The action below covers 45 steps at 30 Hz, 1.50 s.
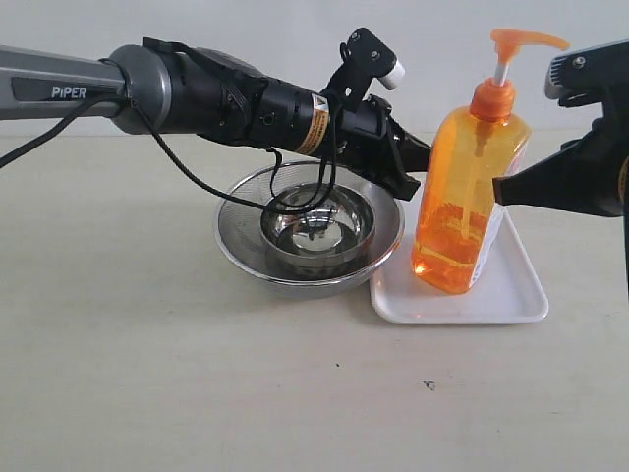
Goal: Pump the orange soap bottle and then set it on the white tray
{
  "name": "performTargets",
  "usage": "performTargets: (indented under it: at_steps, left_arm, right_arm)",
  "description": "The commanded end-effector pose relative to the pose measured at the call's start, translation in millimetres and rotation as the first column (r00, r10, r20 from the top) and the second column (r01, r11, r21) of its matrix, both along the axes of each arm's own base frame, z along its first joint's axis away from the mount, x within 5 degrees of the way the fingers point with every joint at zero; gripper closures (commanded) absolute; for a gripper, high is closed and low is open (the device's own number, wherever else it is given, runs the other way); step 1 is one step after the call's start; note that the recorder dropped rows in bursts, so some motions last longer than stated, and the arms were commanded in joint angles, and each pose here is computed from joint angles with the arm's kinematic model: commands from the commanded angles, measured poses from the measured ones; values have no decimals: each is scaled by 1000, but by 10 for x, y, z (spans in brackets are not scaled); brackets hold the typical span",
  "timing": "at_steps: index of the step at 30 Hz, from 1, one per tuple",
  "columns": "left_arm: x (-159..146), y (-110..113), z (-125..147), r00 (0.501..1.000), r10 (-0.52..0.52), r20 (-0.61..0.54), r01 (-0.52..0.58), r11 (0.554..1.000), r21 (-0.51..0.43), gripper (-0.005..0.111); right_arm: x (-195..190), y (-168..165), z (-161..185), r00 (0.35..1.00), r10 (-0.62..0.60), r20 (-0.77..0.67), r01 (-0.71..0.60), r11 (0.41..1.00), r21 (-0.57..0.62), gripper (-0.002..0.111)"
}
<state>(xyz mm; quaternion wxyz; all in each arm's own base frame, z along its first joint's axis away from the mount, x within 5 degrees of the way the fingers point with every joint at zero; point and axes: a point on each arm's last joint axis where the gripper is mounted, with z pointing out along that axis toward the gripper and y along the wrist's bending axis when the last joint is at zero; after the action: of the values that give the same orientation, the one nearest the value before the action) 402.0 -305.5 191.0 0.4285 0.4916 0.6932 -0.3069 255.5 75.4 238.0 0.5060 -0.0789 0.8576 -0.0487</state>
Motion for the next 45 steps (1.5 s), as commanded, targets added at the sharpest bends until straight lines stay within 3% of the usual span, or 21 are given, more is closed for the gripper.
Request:
performTargets:
  at_steps: [1,15,35,45]
  left_arm:
    - [-32,-7,67,999,-20,-39,19,999,-28,102]
    - [-77,-22,74,996,-61,-70,58,997,-47,102]
    - [-157,-44,89,982,-130,-139,119,989,-85,102]
    - [-114,-33,80,989,-84,-122,75,995,-70,102]
  right_arm:
    - [26,21,-28,1000,24,-14,-25,1000,-17,108]
    - [245,125,-142,996,61,-58,-65,995,-78,108]
    - [374,189,82,994,109,9,-107,987,-119,108]
    - [377,171,89,996,91,16,-88,988,-128,108]
